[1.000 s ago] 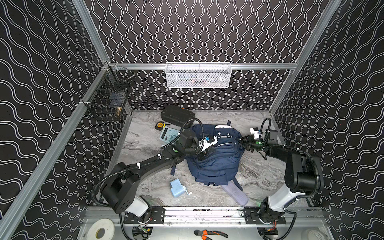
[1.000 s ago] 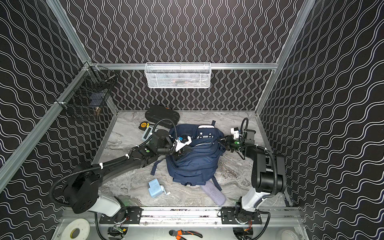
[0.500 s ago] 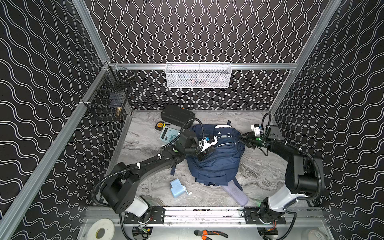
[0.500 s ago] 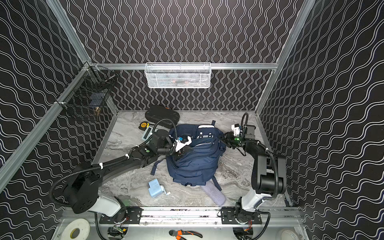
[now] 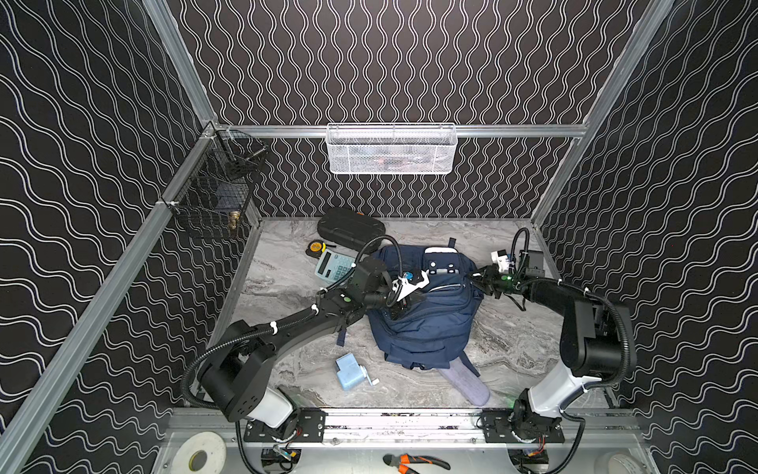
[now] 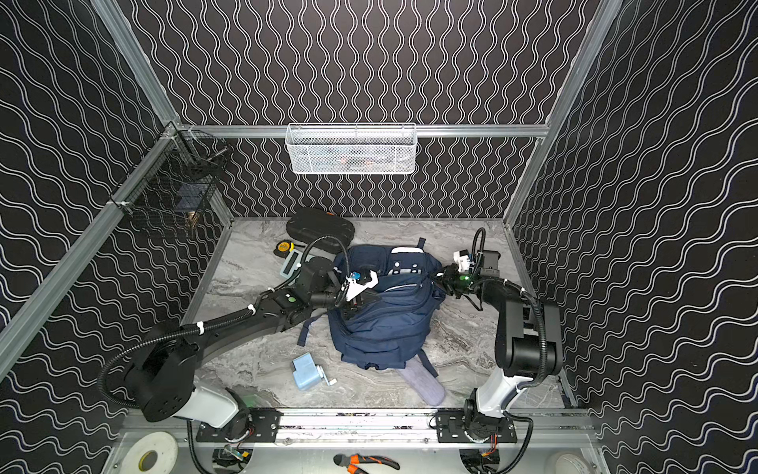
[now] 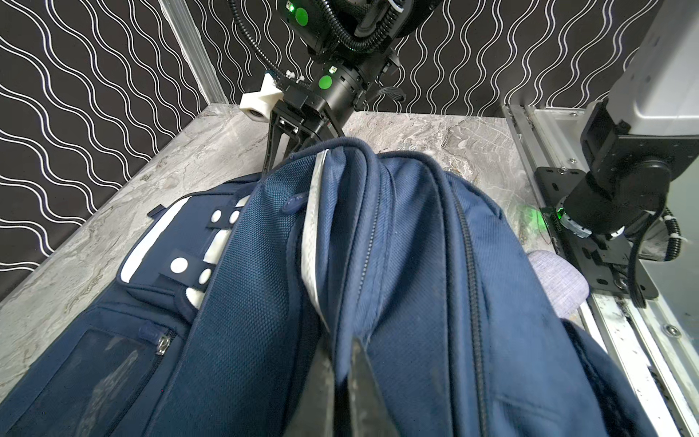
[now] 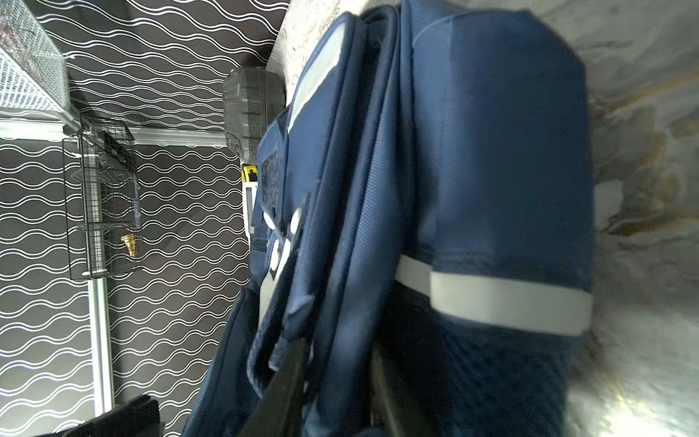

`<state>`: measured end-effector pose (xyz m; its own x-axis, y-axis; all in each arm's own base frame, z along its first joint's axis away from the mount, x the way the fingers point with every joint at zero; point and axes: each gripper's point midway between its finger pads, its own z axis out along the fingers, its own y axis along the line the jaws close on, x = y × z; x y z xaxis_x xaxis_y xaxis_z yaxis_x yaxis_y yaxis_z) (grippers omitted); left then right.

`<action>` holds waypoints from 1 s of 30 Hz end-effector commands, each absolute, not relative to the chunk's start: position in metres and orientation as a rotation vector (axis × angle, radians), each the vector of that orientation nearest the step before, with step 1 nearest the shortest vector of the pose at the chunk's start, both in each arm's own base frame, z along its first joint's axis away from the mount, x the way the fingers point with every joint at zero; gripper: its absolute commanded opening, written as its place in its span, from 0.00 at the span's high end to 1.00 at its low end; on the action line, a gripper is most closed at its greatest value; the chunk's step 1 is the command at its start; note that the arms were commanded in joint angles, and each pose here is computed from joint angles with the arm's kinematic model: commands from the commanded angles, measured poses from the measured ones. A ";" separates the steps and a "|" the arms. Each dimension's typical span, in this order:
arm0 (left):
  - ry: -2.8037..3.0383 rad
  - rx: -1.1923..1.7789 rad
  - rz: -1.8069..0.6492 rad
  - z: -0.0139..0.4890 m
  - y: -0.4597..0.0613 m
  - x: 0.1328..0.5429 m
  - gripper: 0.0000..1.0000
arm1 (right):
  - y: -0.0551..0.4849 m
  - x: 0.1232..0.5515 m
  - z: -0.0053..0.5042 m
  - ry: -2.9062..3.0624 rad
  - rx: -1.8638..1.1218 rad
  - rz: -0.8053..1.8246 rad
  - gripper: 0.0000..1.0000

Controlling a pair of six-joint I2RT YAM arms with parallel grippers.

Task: Pack books, pencil case, and school supplies into a backpack
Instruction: Unzip the student bag at the center of the table.

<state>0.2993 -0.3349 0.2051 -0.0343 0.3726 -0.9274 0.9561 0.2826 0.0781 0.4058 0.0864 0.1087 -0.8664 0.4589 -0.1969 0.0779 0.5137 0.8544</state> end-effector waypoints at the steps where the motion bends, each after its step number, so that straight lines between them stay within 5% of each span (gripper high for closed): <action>1: 1.453 1.246 -0.797 0.232 -0.343 0.298 1.00 | 0.084 0.410 0.111 2.368 0.397 1.259 0.75; 18: 1.557 1.186 -0.753 0.225 -0.345 0.320 1.00 | 0.075 0.387 0.138 2.397 0.415 1.108 1.00; 30: 1.804 0.961 -0.591 0.223 -0.360 0.356 1.00 | 0.109 0.361 0.210 2.241 0.195 1.124 1.00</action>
